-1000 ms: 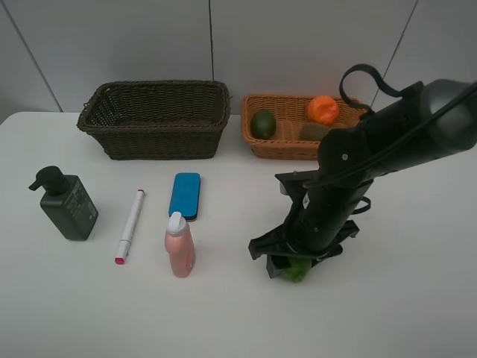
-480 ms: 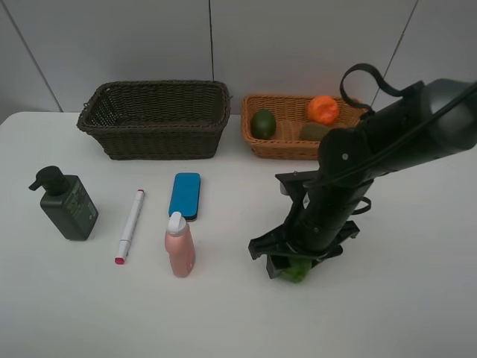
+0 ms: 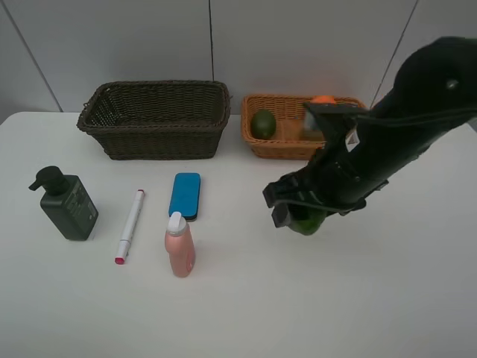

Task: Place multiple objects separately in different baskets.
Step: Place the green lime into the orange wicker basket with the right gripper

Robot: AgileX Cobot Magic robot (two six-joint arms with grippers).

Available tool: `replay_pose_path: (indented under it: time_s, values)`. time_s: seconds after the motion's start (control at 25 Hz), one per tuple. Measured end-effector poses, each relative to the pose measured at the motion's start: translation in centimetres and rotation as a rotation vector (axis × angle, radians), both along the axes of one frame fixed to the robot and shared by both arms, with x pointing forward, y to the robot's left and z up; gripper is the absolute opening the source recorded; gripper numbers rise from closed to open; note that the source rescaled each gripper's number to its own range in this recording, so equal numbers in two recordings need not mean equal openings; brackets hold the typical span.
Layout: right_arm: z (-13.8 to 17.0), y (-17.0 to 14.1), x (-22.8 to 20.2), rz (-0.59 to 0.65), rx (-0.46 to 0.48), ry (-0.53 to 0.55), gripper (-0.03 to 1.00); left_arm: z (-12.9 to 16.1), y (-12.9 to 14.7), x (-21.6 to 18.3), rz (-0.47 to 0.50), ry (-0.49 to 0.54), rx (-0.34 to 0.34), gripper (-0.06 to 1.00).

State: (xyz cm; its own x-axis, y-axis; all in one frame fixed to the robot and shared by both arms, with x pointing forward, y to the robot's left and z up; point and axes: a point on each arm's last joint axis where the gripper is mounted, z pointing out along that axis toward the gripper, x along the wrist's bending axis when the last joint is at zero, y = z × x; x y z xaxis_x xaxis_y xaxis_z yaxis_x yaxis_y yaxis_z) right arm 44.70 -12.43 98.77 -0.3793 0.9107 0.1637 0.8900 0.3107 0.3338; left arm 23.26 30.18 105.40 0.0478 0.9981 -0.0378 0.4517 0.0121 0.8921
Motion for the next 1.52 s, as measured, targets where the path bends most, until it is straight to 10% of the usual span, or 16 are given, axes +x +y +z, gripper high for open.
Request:
replay_pose_path:
  time_s: [0.6, 1.52]
  values:
    - [9.5, -3.4, 5.3, -0.158, -0.130, -0.363, 0.29, 0.0, 0.0, 0.0, 0.000, 0.000, 0.000, 1.00]
    - [-1.5, -9.5, 19.5, -0.347, -0.085, -0.424, 0.29, 0.0, 0.0, 0.0, 0.000, 0.000, 0.000, 1.00]
